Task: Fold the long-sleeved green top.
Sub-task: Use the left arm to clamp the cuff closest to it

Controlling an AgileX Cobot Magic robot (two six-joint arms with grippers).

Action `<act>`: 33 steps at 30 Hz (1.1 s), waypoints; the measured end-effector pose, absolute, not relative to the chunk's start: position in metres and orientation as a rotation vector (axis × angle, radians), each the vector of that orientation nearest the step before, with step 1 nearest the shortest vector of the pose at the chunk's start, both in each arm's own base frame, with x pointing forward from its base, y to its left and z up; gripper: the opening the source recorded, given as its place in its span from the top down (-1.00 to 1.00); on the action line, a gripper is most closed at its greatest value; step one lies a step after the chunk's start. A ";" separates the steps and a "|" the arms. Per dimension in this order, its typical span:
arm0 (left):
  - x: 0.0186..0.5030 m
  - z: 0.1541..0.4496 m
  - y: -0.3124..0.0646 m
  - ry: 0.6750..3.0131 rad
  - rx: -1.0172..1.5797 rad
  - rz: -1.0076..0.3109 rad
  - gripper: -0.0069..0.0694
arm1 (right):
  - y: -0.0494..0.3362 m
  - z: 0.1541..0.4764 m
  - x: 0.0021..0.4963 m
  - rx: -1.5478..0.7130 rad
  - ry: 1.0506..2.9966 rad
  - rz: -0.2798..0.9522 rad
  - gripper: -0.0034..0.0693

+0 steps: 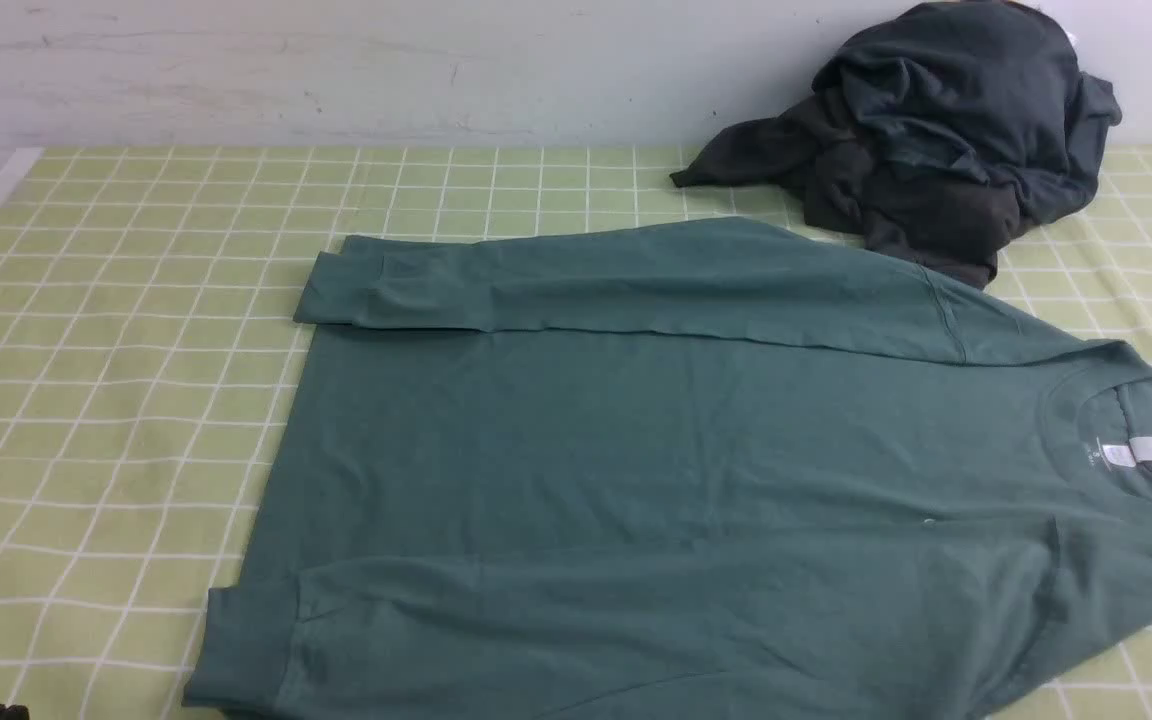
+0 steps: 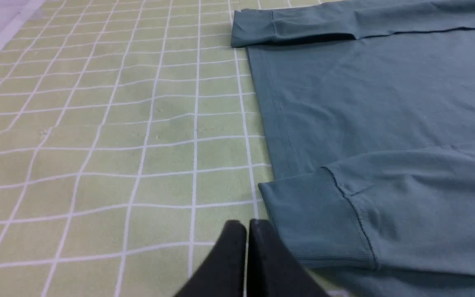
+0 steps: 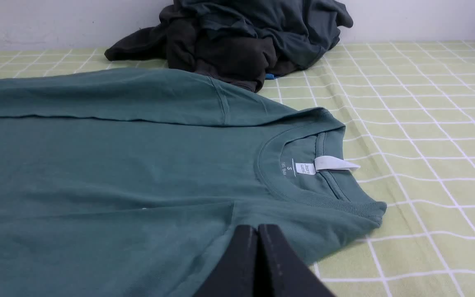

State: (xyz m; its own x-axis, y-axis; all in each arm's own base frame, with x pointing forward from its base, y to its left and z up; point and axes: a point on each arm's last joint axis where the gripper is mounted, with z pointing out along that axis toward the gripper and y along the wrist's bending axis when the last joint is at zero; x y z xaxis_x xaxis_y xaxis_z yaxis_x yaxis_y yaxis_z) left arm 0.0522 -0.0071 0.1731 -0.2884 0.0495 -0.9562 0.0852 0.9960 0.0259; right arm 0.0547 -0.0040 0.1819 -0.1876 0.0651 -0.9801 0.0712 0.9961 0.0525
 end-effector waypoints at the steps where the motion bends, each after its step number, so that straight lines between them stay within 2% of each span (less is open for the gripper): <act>1: 0.052 0.173 -0.007 1.864 0.097 -0.035 0.83 | -0.004 0.182 0.055 0.101 1.761 -0.005 0.94; 33: 0.053 0.174 -0.007 1.842 0.093 -0.029 0.83 | -0.004 0.182 0.055 0.101 1.761 -0.005 0.94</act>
